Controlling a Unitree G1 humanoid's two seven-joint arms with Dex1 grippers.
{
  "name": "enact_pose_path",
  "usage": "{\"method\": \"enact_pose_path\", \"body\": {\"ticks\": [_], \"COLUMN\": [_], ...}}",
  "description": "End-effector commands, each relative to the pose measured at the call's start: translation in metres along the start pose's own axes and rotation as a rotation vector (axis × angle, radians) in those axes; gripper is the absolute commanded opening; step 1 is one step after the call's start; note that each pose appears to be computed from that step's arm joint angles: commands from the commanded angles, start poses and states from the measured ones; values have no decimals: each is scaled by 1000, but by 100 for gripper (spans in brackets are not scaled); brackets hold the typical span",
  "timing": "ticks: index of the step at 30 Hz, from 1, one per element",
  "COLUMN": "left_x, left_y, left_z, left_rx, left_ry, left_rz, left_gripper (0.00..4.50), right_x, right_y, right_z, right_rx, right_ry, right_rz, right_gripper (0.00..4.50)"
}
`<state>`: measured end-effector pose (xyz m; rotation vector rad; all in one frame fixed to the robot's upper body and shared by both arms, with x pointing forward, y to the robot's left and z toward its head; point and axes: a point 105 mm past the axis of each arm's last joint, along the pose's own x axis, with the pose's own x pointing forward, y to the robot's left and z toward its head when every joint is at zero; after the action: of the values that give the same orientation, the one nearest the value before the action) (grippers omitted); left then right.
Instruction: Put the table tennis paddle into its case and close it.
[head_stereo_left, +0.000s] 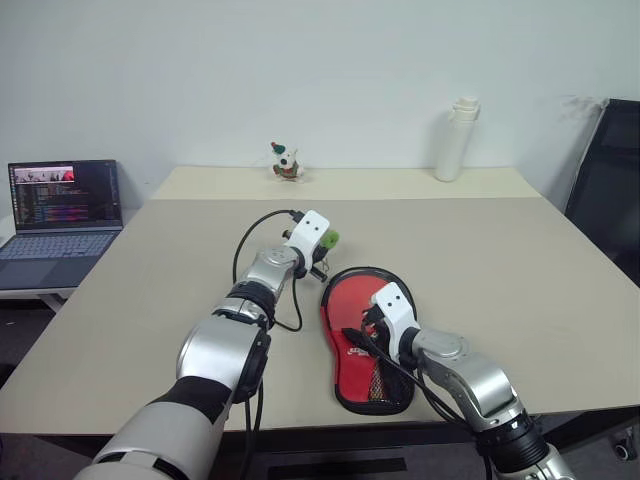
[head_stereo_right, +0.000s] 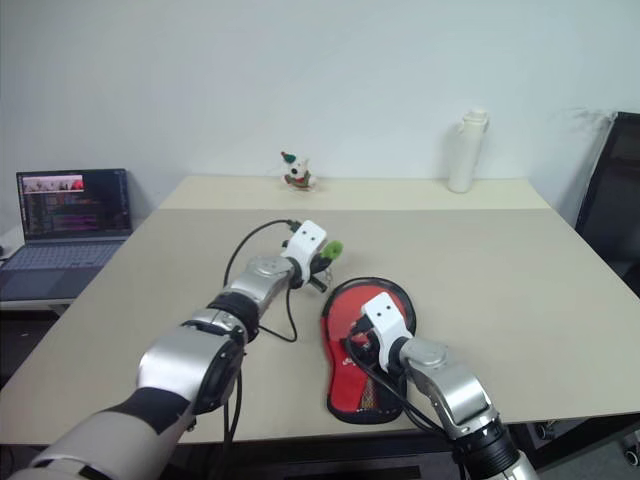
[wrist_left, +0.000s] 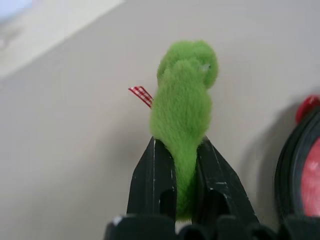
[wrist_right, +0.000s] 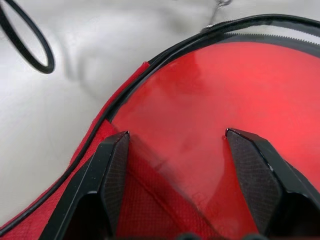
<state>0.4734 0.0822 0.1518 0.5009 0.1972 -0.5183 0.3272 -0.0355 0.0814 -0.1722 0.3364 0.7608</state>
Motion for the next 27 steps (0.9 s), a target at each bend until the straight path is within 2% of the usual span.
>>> {"method": "enact_pose_path", "body": {"ticks": [1,6,15,23,27], "left_x": [5,13,15,14,12], "left_y": [-10,-50,-109,-147,-167], "left_z": [51,72,103,108,111], "left_rx": [185,500,857,1014,1010], "left_ry": [-121,-162,-318,-408,-453], "left_rz": [13,-60,-133,-190,-238], "left_gripper": [5,5,5,5,5], "right_x": [2,1,-5,-5,-5], "right_y": [15,29,36,37,36], "right_z": [-54,-66,-73,-72,-71], "right_rx": [78,91,112,115,116], "right_ry": [183,213,224,221,220], "right_rz": [37,63,63,64,60], "right_gripper": [332,332,332,332,332]}}
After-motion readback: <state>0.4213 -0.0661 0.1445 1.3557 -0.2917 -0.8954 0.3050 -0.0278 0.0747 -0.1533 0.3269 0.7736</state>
